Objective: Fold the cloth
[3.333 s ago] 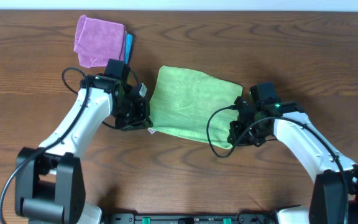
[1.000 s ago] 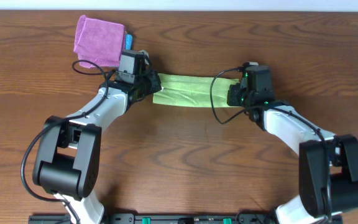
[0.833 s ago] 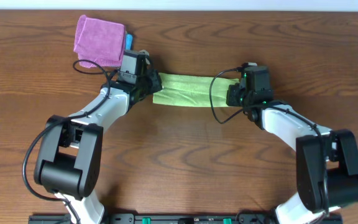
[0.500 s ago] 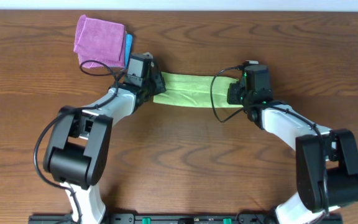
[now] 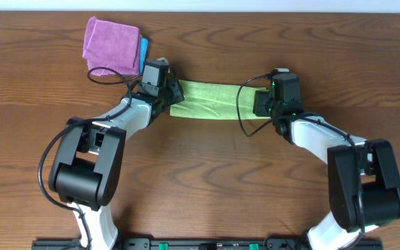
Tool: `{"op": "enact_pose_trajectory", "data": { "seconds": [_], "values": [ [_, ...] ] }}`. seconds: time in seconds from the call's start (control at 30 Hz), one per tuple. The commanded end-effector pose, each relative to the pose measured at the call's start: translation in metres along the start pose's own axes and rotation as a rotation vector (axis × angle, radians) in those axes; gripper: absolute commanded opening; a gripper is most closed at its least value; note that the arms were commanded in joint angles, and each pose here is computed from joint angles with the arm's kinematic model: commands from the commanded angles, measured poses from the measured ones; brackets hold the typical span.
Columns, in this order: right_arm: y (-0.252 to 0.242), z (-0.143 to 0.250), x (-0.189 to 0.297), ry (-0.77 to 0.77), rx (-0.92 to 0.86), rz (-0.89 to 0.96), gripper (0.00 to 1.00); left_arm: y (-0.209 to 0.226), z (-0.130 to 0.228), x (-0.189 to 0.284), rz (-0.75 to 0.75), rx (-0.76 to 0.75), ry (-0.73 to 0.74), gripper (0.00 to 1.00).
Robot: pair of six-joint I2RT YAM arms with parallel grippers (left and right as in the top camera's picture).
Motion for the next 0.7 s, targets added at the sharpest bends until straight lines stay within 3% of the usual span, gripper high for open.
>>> {"op": "enact_pose_trajectory", "data": {
  "seconds": [0.0, 0.1, 0.3, 0.53, 0.6, 0.67],
  "values": [
    [-0.001, -0.006, 0.009, -0.021, -0.002, 0.008, 0.60, -0.004, -0.009, 0.011, 0.008, -0.009, -0.041, 0.39],
    [-0.001, -0.007, 0.014, -0.016, -0.003, 0.008, 0.60, -0.008, -0.012, 0.017, 0.015, -0.010, -0.050, 0.52],
    [-0.001, -0.012, 0.034, -0.011, -0.025, 0.010, 0.62, -0.010, -0.012, 0.029, 0.004, -0.030, -0.039, 0.61],
    [-0.011, -0.016, 0.074, 0.012, -0.260, 0.026, 0.70, -0.026, -0.016, 0.059, 0.080, -0.027, -0.021, 0.65],
    [-0.014, -0.017, 0.087, 0.020, -0.306, 0.016, 0.73, -0.031, -0.018, 0.068, 0.102, -0.007, -0.025, 0.64],
    [-0.014, -0.016, 0.101, 0.033, -0.353, -0.002, 0.75, -0.033, -0.018, 0.071, 0.110, 0.023, -0.030, 0.56]
  ]
}}
Point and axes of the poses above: each gripper's point midway between its finger pads, its own x axis back along the fingers, its own y axis along the line the jaws close on, z = x × y, the point moved 10 cm from there along x, back along the fingers, and after that the axes turned 5 degrees about x, right-handed, at the moved point
